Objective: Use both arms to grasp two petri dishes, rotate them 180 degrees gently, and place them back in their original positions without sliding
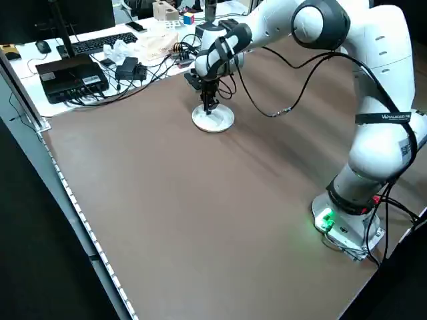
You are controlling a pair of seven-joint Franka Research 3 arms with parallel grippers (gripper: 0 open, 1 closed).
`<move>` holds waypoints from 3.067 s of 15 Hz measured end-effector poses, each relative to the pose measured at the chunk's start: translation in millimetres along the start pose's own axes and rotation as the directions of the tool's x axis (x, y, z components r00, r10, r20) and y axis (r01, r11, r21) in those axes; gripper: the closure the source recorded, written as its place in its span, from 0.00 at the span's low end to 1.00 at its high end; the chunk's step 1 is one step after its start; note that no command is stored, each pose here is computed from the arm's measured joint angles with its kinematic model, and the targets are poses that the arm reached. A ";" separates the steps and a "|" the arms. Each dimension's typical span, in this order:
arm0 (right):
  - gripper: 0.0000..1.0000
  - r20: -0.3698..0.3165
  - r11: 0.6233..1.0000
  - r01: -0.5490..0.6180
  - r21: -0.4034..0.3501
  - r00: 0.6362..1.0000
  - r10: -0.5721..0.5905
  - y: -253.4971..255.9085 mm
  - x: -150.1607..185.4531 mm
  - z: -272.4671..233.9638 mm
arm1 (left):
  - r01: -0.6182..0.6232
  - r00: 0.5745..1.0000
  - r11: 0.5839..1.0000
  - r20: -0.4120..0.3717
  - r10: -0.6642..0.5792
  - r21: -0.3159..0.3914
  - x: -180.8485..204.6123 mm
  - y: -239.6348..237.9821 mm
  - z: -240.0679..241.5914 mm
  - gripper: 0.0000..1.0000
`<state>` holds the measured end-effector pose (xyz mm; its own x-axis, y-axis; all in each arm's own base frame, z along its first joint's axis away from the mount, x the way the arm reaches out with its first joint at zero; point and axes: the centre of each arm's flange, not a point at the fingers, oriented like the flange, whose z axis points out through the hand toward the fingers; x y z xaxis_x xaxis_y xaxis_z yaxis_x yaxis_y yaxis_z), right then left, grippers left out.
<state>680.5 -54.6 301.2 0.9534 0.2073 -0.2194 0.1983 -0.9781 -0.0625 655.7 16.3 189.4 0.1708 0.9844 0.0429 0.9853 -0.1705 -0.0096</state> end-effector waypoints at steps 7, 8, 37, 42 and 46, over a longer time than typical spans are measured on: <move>0.96 0.005 0.929 0.369 0.004 0.929 -0.369 1.8 -1.1 1.5 | -0.036 0.999 0.999 -0.009 0.036 -0.013 -0.2 4.7 -6.3 0.07; 0.96 0.007 0.903 0.429 0.006 0.903 -0.429 1.5 -1.2 3.2 | -0.096 0.995 0.995 -0.016 0.095 -0.021 0.6 6.8 -11.7 0.00; 0.59 0.065 0.305 0.940 0.154 0.298 -0.952 14.5 -32.2 107.2 | -0.999 0.048 0.049 -0.079 0.996 0.014 -43.7 12.6 -281.3 0.00; 0.06 0.048 0.319 0.940 0.122 0.316 -0.948 20.5 -20.3 67.6 | -1.000 -0.011 -0.010 -0.090 0.996 0.015 -59.9 4.8 -331.7 0.00; 0.00 -0.018 0.379 0.924 0.044 0.380 -0.925 20.6 -4.4 -7.5 | -0.999 -0.041 -0.038 -0.120 0.992 0.032 -58.4 -15.8 -377.2 0.00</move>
<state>682.2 -75.9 308.1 0.1833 0.9830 -0.0078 0.9463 -0.1786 -0.2696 631.0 -55.0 564.0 0.9705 -0.2152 0.1090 -0.2078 -0.9753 -0.0749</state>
